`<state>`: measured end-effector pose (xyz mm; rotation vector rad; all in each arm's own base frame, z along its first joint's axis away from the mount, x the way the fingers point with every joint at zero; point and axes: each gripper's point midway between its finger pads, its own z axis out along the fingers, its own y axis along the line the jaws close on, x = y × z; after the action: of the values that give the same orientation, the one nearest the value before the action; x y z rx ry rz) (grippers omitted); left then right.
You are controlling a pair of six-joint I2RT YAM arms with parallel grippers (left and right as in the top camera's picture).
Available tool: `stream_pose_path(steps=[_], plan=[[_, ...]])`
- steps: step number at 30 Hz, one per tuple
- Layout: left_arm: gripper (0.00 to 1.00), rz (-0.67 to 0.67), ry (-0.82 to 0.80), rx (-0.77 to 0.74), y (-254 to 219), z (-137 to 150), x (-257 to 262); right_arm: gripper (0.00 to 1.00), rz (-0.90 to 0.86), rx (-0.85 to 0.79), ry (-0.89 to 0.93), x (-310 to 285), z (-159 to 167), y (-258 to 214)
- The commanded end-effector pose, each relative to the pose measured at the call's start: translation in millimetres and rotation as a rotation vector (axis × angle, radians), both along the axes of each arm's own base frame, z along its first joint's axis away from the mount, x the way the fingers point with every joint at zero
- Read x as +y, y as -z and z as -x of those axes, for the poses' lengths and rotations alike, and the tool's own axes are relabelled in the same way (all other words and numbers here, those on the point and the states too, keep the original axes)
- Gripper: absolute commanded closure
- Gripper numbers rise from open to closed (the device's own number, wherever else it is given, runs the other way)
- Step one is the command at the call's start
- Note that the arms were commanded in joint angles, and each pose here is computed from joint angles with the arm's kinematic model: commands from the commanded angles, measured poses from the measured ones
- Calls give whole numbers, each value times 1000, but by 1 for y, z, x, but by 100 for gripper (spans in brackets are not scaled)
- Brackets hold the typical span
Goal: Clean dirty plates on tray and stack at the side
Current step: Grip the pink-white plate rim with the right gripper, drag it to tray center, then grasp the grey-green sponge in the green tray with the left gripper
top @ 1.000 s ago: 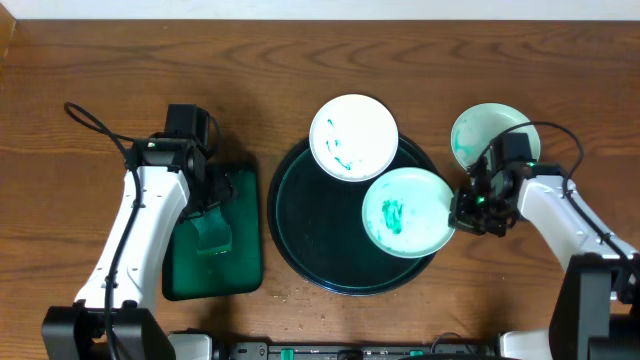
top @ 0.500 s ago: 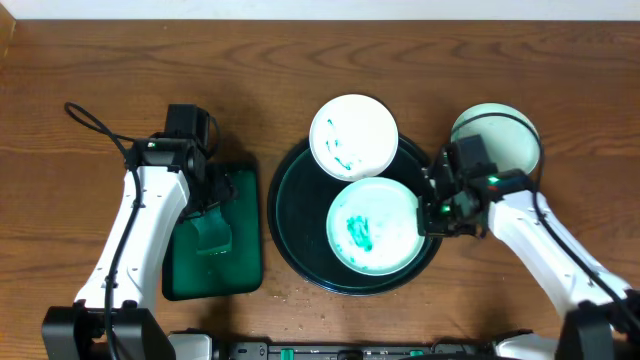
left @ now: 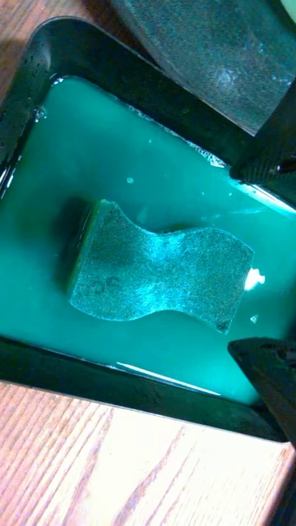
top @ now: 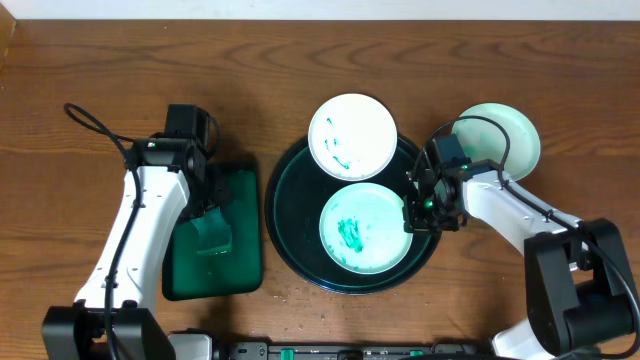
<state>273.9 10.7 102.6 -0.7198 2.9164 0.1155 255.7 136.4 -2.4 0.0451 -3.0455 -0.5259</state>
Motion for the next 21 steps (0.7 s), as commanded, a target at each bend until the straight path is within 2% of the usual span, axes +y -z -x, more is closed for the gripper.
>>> stream_pose_path(steps=[1,7,11,21], plan=[[37,-6,6,31,5,3,1,99,60,66,-14,-7,13,27],[31,-8,10,102,33,7,1,99,60,65,-14,-7,13,27],[44,-10,26,152,51,13,1,99,60,66,-14,-7,13,27],[46,-10,45,201,71,14,2,99,62,70,-15,-8,14,27]])
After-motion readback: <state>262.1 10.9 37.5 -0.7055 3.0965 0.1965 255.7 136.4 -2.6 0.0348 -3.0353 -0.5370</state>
